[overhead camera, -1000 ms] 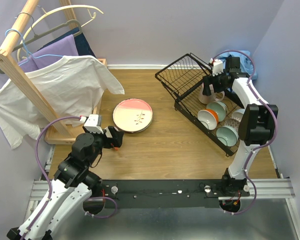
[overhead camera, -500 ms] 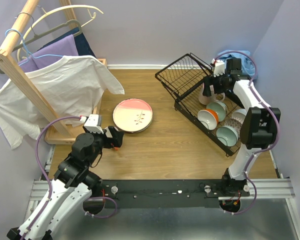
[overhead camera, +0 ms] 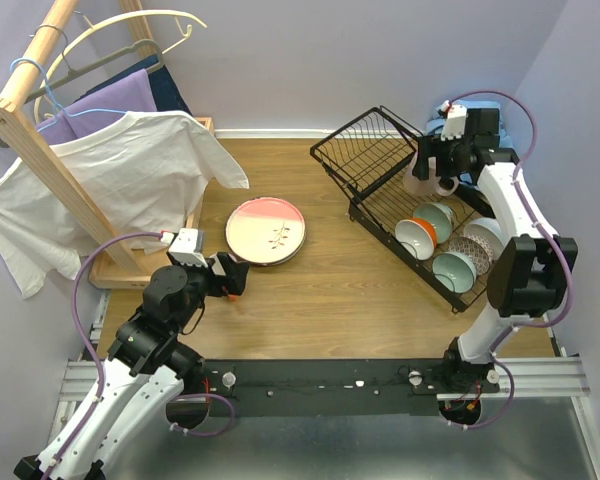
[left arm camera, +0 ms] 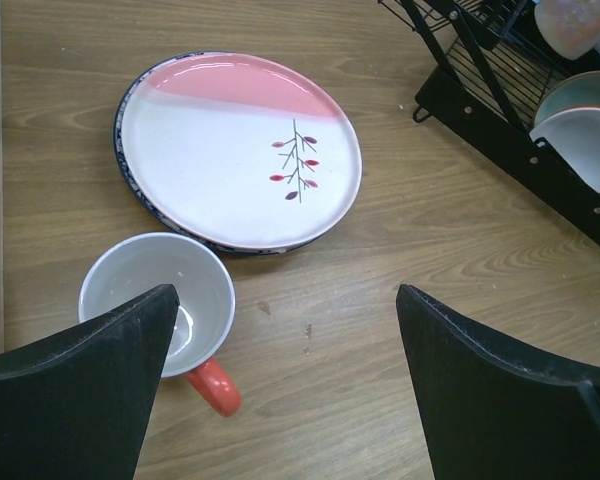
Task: Unload the mixed dishes from the dish rack
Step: Pick up the cup from the dish rack.
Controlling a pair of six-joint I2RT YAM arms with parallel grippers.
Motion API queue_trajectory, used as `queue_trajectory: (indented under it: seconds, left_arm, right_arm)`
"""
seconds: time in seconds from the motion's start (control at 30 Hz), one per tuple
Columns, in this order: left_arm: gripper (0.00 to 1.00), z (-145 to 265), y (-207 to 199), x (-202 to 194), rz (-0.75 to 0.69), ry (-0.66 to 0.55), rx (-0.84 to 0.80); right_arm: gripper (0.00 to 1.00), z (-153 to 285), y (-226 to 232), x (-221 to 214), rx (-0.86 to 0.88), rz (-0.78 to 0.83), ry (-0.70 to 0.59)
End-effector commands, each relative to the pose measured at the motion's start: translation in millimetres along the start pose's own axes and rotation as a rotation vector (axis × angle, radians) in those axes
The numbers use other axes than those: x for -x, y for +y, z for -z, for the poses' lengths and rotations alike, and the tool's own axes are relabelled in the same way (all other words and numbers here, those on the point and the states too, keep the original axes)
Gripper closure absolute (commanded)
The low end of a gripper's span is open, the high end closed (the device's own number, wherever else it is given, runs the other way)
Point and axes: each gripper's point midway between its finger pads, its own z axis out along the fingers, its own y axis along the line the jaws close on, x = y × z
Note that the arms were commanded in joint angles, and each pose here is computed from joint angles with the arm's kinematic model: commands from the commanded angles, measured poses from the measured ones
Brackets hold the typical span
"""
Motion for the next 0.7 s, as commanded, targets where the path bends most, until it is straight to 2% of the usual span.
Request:
queue_trajectory:
  seconds: [0.0, 0.3, 0.47, 0.67]
  left_arm:
    - [0.01, 0, -8, 2, -0.005, -0.014, -0.052]
    - [0.01, -10, -38, 19, 0.035, -0.044, -0.178]
    - [0.01, -21, -69, 40, 0.082, -0.061, -0.288]
    - [0.01, -33, -103, 64, 0.134, -0.082, -0.418]
  right_arm:
    - [0.59, 45, 5, 53, -0.044, -0.053, -0.203]
    - [0.59, 98, 41, 71, 0.066, -0.226, -0.364]
    - [0.59, 125, 73, 69, 0.212, -0.306, -0.441]
    - [0.59, 149, 110, 59, 0.409, -0.377, -0.474]
